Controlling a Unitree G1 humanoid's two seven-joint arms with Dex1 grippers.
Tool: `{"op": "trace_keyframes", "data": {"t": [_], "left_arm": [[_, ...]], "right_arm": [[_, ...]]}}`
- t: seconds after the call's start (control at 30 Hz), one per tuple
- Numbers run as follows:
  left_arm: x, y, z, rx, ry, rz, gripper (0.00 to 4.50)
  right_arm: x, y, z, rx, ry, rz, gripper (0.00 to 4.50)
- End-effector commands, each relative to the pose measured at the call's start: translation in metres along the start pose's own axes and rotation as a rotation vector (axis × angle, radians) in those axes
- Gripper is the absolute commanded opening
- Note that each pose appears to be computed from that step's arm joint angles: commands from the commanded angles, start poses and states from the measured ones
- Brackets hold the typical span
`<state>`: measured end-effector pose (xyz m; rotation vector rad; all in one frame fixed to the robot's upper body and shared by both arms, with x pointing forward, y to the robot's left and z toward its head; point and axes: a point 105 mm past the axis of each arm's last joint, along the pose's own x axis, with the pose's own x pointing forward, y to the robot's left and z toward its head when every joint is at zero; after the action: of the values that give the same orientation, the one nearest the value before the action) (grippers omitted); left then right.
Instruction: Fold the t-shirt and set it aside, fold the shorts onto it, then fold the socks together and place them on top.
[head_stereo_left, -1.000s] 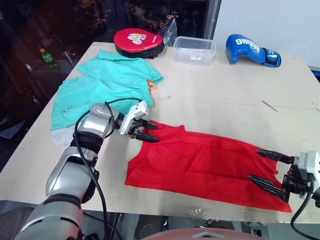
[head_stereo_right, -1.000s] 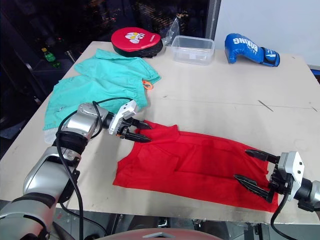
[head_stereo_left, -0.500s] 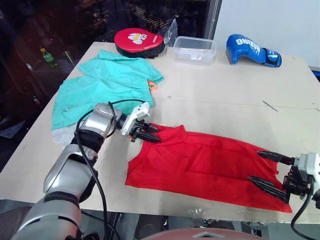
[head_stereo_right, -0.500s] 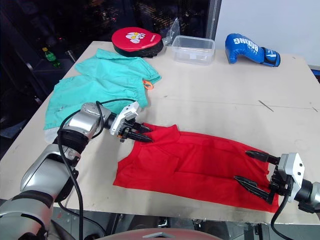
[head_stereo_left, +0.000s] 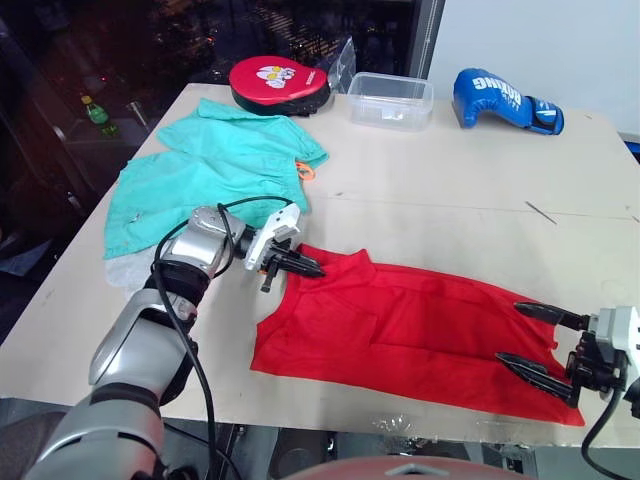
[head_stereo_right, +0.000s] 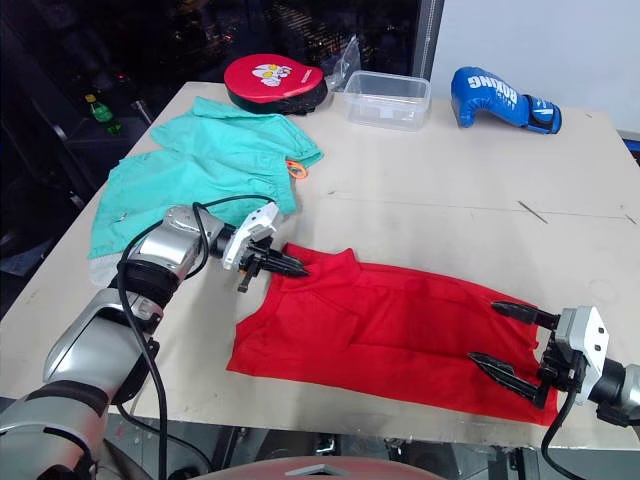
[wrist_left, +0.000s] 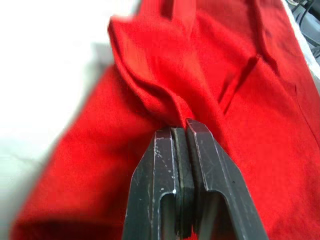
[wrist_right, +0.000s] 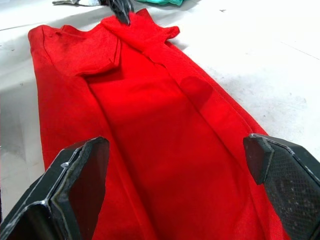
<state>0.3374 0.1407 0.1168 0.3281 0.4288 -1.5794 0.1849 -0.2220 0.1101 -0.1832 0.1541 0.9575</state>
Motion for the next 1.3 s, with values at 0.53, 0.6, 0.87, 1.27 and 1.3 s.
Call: {"op": "trace_keyframes", "data": {"t": [0.53, 0.6, 0.87, 1.27, 1.3], "left_arm": [[0.004, -0.063, -0.017, 1.156, 0.296, -0.342, 0.06], [0.0, -0.066, -0.031, 1.218, 0.342, -0.389, 0.06], [0.004, -0.051, -0.034, 1.169, 0.313, -0.256, 0.06], [-0.035, -0.036, -0.004, 0.445, 0.214, -0.11, 4.44], [-0.036, -0.03, 0.002, 0.452, 0.193, -0.081, 4.44]], "right_arm": [[-0.014, -0.01, 0.006, -0.031, 0.005, -0.038, 4.5], [-0.015, -0.011, 0.005, -0.032, 0.011, -0.041, 4.5], [-0.018, -0.016, 0.006, -0.041, 0.025, -0.048, 4.5], [-0.019, -0.077, 0.009, -0.117, 0.353, -0.219, 4.5], [-0.018, -0.081, 0.008, -0.127, 0.38, -0.218, 4.5]]}}
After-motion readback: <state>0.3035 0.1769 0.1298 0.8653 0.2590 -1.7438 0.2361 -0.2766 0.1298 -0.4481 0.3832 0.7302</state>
